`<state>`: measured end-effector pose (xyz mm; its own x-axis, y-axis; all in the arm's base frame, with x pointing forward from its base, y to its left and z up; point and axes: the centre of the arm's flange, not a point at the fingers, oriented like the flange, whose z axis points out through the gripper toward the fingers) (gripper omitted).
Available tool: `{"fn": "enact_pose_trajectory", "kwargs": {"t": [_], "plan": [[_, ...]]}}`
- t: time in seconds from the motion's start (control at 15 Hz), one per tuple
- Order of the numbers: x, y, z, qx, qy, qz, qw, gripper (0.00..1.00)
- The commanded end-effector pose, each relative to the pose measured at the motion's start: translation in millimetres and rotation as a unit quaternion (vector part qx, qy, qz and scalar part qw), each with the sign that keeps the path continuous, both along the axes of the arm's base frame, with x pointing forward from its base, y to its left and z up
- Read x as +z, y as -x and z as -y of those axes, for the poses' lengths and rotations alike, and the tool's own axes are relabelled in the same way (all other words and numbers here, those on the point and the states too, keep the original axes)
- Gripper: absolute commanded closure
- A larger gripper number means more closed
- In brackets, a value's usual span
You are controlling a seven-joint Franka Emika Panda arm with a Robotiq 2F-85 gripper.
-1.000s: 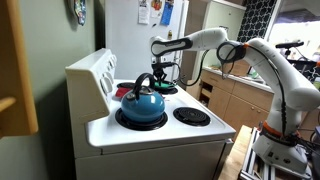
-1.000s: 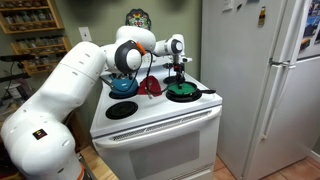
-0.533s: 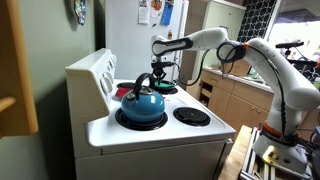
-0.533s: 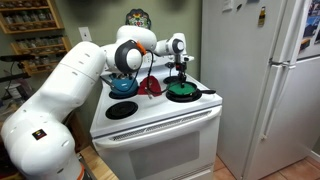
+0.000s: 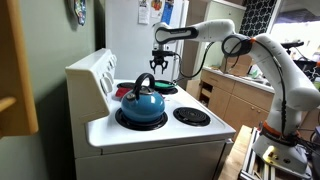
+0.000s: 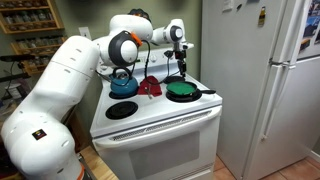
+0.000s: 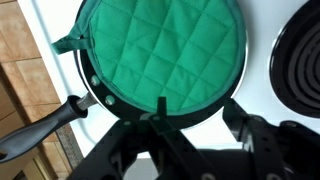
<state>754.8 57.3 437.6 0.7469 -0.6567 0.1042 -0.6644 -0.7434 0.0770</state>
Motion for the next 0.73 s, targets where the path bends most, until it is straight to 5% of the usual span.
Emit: {"fn": "enact_pose_trajectory", "kwargs": {"t": [0.0,0.27,0.33,0.67], "plan": [[45,21,8,-0.025,-0.013,0.027,0.9993,0.07],[86,30,19,-0.083,0.006,0.05,0.9952,0.0],[79,15,13,-0.051,-0.002,0.055,0.9972,0.0],[90,20,19,-0.073,0.0,0.06,0.9955,0.0]]}}
